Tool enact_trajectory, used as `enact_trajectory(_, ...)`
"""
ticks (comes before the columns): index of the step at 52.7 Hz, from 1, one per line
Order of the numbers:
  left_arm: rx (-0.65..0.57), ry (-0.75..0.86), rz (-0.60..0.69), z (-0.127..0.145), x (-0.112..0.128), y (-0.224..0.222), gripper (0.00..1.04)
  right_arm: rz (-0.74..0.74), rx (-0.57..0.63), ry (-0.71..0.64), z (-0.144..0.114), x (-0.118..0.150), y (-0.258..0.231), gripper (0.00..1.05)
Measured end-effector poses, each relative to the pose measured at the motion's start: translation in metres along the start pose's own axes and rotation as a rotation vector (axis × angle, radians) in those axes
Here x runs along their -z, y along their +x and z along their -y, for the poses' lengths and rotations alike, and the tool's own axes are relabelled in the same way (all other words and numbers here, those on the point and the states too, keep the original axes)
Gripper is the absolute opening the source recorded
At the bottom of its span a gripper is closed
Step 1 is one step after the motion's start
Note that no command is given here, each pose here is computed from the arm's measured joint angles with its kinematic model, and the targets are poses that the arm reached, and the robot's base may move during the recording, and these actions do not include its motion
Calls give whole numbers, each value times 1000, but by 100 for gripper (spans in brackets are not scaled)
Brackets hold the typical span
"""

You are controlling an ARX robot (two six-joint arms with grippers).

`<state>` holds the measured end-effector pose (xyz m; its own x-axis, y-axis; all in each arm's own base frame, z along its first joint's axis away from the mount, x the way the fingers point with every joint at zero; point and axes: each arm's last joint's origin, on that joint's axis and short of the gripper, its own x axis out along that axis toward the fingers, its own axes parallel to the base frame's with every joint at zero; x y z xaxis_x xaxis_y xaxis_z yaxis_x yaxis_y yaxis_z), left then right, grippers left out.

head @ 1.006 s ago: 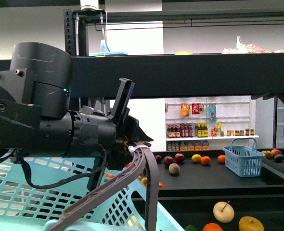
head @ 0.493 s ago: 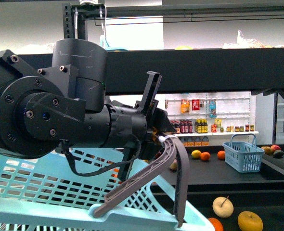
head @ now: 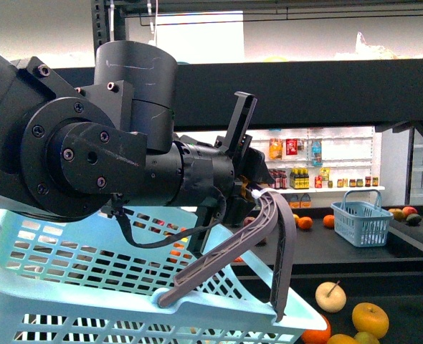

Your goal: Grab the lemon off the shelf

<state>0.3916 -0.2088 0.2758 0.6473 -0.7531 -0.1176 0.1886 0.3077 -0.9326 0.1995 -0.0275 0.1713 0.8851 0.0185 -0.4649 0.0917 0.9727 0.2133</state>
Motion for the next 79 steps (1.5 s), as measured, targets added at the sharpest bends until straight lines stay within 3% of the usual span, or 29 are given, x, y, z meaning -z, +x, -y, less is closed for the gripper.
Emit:
enact_trajectory(6, 0, -1, 0, 0, 0, 0, 6, -259, -49, -39, 0, 10, 71, 97)
enact_trajectory(20, -1, -1, -1, 0, 0, 0, 6, -439, -63, -140, -4, 32, 143, 97)
enact_trajectory(43, -1, -1, 0, 0, 0, 0, 6, -516, -55, -248, -2, 62, 231, 97)
enact_trajectory(79, 0, -1, 0, 0, 0, 0, 6, -541, -32, -295, 11, 97, 289, 97)
